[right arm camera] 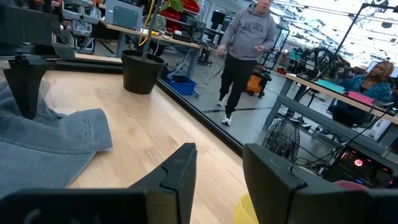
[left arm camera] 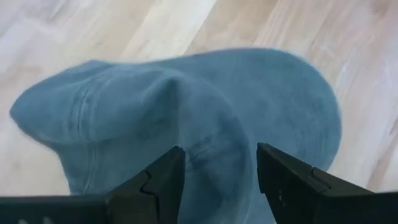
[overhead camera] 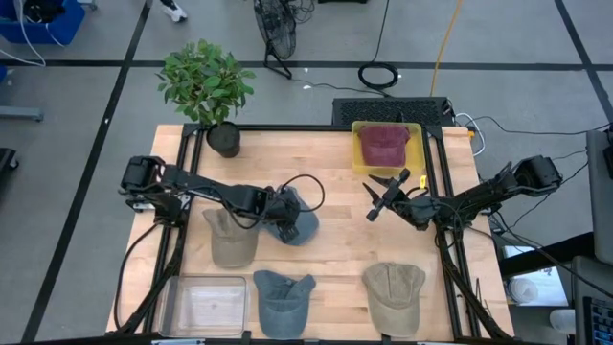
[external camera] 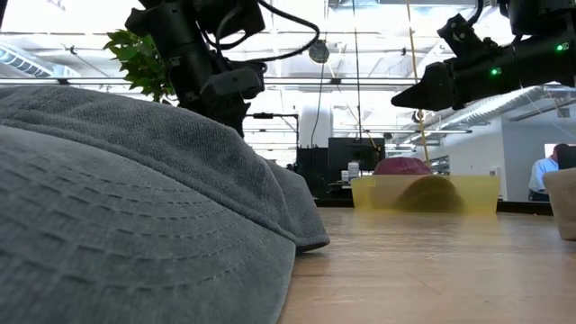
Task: Pick & Place hat
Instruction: Put the gray cap into the transparent bin
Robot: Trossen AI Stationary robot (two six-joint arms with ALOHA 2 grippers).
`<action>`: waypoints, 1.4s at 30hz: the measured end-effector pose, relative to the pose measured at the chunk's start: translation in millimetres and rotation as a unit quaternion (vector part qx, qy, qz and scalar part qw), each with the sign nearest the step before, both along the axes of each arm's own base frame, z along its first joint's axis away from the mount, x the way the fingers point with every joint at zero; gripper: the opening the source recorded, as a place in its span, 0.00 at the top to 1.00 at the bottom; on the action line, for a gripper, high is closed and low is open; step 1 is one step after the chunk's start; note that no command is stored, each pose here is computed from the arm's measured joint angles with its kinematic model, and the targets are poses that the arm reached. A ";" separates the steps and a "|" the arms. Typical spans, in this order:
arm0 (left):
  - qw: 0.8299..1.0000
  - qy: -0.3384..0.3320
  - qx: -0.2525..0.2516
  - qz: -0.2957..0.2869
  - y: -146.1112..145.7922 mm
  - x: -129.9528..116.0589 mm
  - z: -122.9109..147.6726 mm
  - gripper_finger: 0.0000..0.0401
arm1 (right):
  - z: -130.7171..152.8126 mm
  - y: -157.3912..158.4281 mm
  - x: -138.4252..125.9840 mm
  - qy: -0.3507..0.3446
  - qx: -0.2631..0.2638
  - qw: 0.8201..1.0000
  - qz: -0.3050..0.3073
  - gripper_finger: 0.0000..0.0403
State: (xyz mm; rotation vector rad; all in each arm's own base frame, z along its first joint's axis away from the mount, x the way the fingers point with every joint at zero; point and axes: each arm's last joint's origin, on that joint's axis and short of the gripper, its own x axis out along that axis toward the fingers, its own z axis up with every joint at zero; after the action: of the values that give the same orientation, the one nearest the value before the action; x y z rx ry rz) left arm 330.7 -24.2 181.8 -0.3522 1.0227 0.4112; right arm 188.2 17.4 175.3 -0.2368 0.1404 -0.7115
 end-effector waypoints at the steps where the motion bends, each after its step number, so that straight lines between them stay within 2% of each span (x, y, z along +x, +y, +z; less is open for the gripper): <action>1: 1.000 -0.002 0.001 0.000 0.1 2.3 -2.5 0.51 | -0.1 0.0 0.0 0.001 0.000 1.000 0.000 0.70; 7: 1.000 0.003 0.007 -0.002 6.2 3.8 -5.4 0.51 | -0.8 0.0 0.1 0.003 0.001 1.000 0.000 0.70; 14: 0.999 0.009 0.025 -0.036 4.3 3.1 -4.7 0.53 | -1.4 0.0 0.0 0.006 0.001 1.000 0.000 0.70; 17: 0.998 0.008 0.029 -0.048 3.1 3.5 -4.5 0.60 | -1.4 0.0 0.0 0.007 0.001 1.000 0.000 0.70; 25: 0.995 0.012 0.047 -0.082 3.1 3.8 -4.3 0.93 | -1.4 0.0 0.0 0.007 0.001 1.000 0.000 0.70; 27: 0.994 0.012 0.054 -0.095 3.0 4.2 -4.1 0.97 | -1.4 0.0 0.0 0.007 0.001 1.000 0.000 0.70; 34: 0.984 -0.026 0.084 -0.156 -7.1 10.9 1.1 0.93 | -1.8 0.0 0.0 0.009 0.000 1.000 0.000 0.70; 39: 0.967 -0.042 0.114 -0.224 -25.0 16.3 12.8 0.98 | -2.2 0.0 -0.1 0.011 0.000 1.000 0.000 0.70; 42: 0.958 -0.053 0.122 -0.253 -38.2 19.3 23.2 0.95 | -2.2 -0.1 -0.1 0.011 0.000 1.000 0.000 0.70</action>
State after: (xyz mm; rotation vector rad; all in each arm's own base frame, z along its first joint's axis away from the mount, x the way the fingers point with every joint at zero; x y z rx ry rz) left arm 350.0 -62.4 205.0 0.1128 0.9058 0.0511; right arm 188.2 17.4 173.1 -0.2458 0.1614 -0.7098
